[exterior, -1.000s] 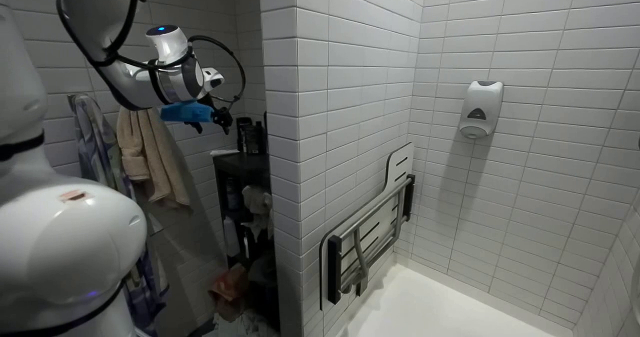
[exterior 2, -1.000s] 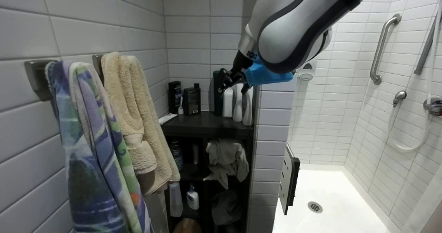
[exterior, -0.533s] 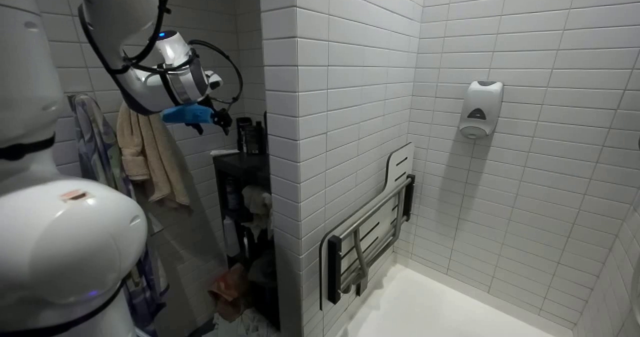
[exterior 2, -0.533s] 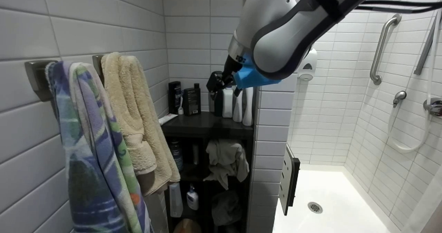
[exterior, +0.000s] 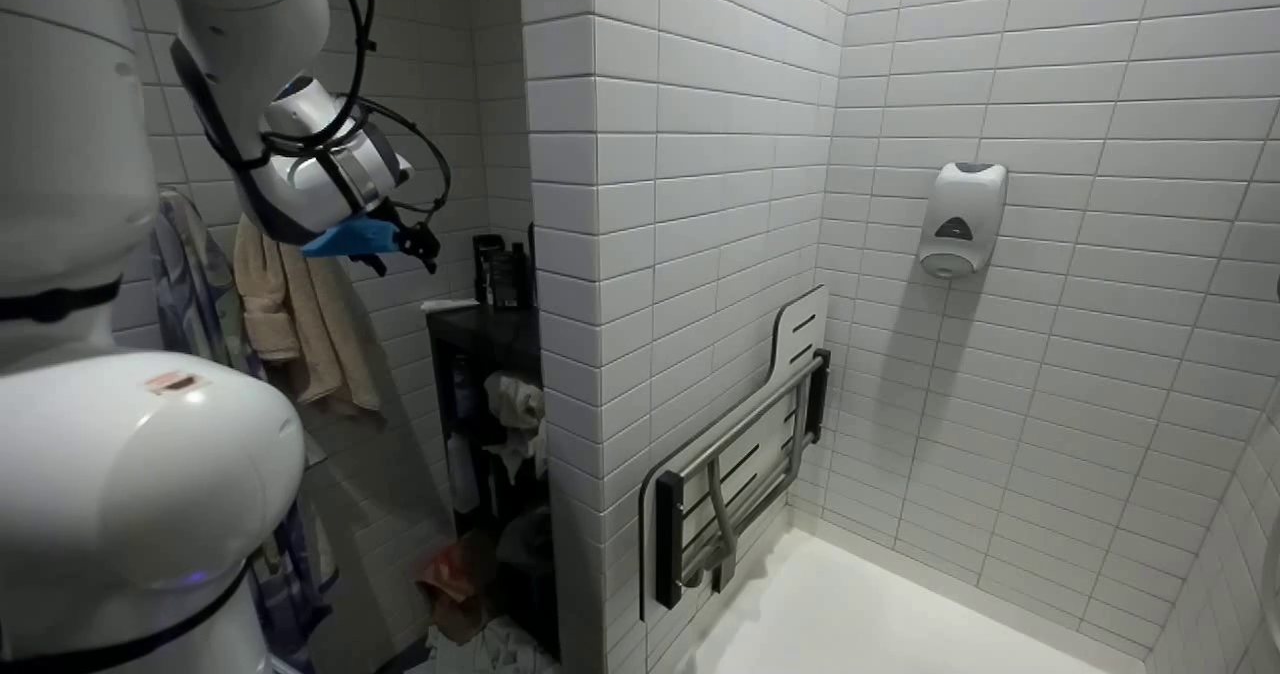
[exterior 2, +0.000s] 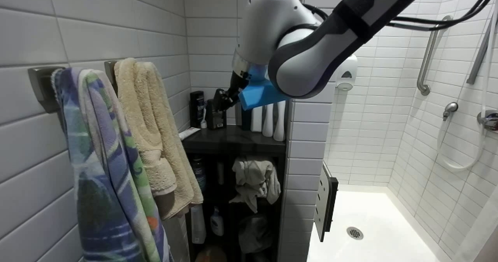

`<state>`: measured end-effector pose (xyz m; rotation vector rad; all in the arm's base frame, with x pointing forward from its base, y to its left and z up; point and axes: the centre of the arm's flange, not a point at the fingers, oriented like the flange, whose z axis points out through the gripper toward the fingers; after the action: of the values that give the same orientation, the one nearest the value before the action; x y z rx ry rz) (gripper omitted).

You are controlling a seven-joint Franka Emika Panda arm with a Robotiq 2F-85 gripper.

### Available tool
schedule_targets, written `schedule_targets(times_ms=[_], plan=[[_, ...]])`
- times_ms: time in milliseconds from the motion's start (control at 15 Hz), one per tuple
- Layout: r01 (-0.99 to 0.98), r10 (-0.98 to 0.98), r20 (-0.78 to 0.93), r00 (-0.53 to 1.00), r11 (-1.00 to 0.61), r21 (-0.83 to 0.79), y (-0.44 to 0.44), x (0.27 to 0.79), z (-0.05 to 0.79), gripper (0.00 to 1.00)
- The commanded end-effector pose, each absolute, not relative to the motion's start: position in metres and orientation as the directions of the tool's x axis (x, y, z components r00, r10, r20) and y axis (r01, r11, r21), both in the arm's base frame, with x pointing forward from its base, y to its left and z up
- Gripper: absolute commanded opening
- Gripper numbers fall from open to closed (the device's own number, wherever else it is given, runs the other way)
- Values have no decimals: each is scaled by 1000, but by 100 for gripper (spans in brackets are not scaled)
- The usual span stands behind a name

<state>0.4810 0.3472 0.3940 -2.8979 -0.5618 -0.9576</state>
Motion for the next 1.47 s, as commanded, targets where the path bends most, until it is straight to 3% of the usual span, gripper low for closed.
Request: schedule_targets(times_ms=[0, 733, 1400], plan=[[282, 278, 627, 728, -954, 96, 373, 500, 385, 100], [-24, 14, 722, 691, -999, 42, 321, 521, 403, 100], [-4, 23, 710, 704, -999, 37, 326, 530, 400, 100]])
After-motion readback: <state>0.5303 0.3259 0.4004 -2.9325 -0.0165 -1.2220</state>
